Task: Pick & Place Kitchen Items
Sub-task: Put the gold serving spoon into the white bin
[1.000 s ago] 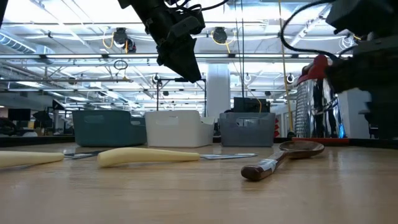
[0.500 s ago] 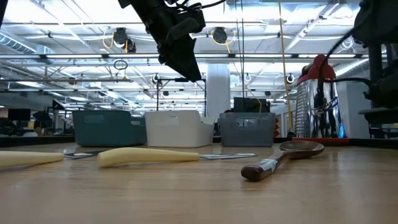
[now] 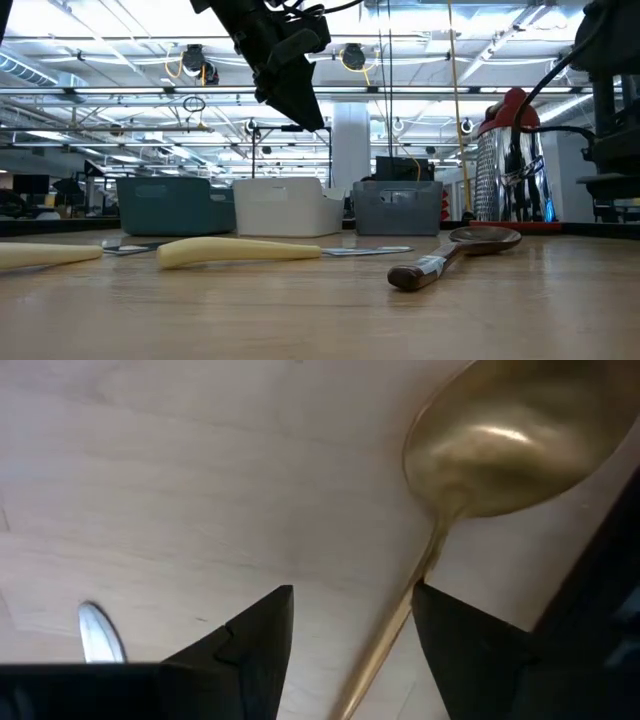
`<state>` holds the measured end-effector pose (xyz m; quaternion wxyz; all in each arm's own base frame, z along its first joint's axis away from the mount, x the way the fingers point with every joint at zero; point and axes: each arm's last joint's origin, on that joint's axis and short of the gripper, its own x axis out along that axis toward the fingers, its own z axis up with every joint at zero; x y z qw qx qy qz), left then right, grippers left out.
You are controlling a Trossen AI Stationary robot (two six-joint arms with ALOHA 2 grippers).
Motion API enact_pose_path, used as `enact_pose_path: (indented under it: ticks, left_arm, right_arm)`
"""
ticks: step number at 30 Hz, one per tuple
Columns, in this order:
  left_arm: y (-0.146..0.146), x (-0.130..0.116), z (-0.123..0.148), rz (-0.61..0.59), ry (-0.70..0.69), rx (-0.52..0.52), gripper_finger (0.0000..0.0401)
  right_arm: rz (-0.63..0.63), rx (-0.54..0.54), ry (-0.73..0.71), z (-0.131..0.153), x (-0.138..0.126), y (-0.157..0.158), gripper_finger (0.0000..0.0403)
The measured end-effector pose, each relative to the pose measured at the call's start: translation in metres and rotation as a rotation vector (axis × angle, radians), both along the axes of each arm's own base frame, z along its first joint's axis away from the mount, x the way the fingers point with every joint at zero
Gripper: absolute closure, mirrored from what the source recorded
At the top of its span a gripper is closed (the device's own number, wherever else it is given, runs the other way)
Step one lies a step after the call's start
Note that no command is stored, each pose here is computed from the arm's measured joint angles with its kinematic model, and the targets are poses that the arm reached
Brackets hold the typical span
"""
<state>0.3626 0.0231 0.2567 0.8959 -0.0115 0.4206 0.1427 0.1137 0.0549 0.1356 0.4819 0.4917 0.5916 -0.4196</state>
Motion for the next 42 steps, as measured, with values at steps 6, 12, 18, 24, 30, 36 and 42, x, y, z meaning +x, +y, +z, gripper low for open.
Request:
enact_pose_path:
  ticks: [6,12,18,24,30,36,42]
  left_arm:
    - [0.0000,0.0000,0.0000,0.000,0.001,0.000,0.0254]
    - [0.0000,-0.0001,-0.0001,0.002,0.000,-0.002,0.0254]
    - [0.0000,0.0000,0.0000,0.004,-0.001,-0.002,0.0254]
    - [0.0000,-0.0001,0.0000,0.001,0.001,0.000,0.0254]
    - [0.0000,-0.0001,0.0000,0.001,0.000,-0.001,0.0254]
    - [0.0000,-0.0001,0.0000,0.001,0.001,0.000,0.0254]
    - [0.0000,-0.0001,-0.0001,-0.001,0.002,0.001,0.0254]
  right_arm:
    - [-0.015,0.108,0.089,-0.0111,-0.0079,0.0006,0.0202]
    - [0.006,0.124,0.089,-0.0111,-0.0083,0.0009,0.0202]
    - [0.057,0.090,0.041,-0.0117,-0.0063,0.0005,0.0204]
    - [0.099,0.040,0.013,-0.0122,-0.0058,-0.0009,0.0247]
    - [0.069,0.001,0.017,-0.0124,-0.0064,-0.0024,0.0328]
    - [0.099,-0.010,0.003,-0.0126,-0.0059,-0.0028,0.0393]
    - [0.166,0.020,-0.059,-0.0125,-0.0011,-0.0004,0.0386]
